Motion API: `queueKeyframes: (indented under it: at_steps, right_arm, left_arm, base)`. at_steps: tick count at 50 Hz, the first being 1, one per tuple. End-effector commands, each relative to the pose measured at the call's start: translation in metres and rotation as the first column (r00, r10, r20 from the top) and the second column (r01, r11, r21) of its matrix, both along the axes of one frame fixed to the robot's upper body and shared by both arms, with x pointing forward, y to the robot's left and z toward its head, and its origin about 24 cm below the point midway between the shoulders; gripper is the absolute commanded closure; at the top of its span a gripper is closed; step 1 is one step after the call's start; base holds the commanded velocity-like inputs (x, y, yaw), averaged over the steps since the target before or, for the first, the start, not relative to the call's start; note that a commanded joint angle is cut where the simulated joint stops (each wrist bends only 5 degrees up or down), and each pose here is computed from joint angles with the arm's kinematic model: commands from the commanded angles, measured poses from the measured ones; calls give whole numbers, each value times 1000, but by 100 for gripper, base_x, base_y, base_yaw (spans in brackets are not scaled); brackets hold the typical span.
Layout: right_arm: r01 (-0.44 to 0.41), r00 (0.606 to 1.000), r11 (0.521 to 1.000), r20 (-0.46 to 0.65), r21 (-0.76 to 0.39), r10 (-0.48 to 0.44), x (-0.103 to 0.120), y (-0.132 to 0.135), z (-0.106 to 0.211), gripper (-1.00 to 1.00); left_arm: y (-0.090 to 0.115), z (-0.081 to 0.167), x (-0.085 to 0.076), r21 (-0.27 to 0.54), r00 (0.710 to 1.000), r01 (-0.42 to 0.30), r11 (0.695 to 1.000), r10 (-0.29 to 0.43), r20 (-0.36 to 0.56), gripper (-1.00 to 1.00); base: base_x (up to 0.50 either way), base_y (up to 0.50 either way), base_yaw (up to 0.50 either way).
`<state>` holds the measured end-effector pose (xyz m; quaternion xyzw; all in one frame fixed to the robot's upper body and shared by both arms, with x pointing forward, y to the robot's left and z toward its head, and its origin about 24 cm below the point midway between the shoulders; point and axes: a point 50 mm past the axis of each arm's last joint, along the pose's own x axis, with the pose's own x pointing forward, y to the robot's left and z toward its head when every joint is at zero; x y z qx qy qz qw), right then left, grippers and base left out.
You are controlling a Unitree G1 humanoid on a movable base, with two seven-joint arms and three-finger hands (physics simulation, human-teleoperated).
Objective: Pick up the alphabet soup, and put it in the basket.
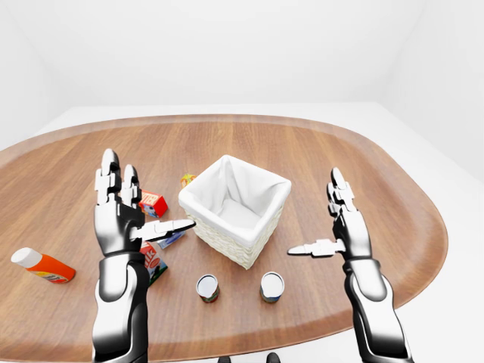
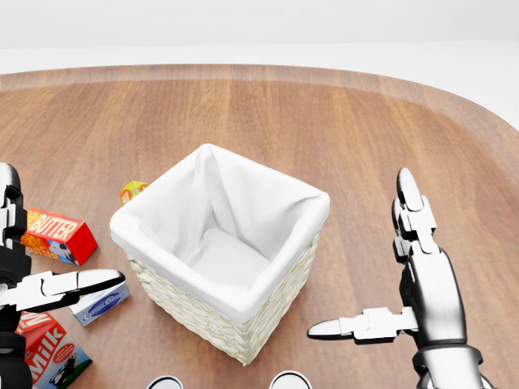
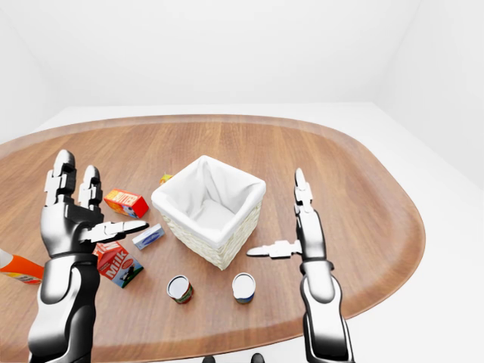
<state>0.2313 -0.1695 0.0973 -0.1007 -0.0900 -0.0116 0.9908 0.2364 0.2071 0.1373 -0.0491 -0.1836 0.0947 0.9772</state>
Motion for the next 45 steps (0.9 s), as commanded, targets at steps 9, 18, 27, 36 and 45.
queueKeyframes:
  at_steps: [9,18,27,36,45]
  right_arm:
    - [-5,992,998,-129,-64,-3,2,4,-36,-100]
    - [-43,980,996,-197,-76,27,-1,6,-46,-100]
    - [-129,960,984,-264,-120,93,-7,12,-54,-100]
    - [-170,945,977,-302,-132,124,-12,13,-60,-100]
    - [-195,923,972,-358,-131,137,-22,15,-71,-100]
  left_arm:
    - [0,-1,1,4,1000,-1,1000,1,-7,-100]
    - [0,-1,0,5,1000,-2,1000,2,-7,-100]
    - [0,-1,0,3,1000,-3,1000,3,-6,-100]
    - [-1,-1,0,5,1000,-3,1000,4,-6,-100]
    - [0,0,0,3,1000,-7,1000,7,-3,-100]
  base:
    - [0,0,0]
    - [0,0,0]
    - [0,0,0]
    - [0,0,0]
    - [0,0,0]
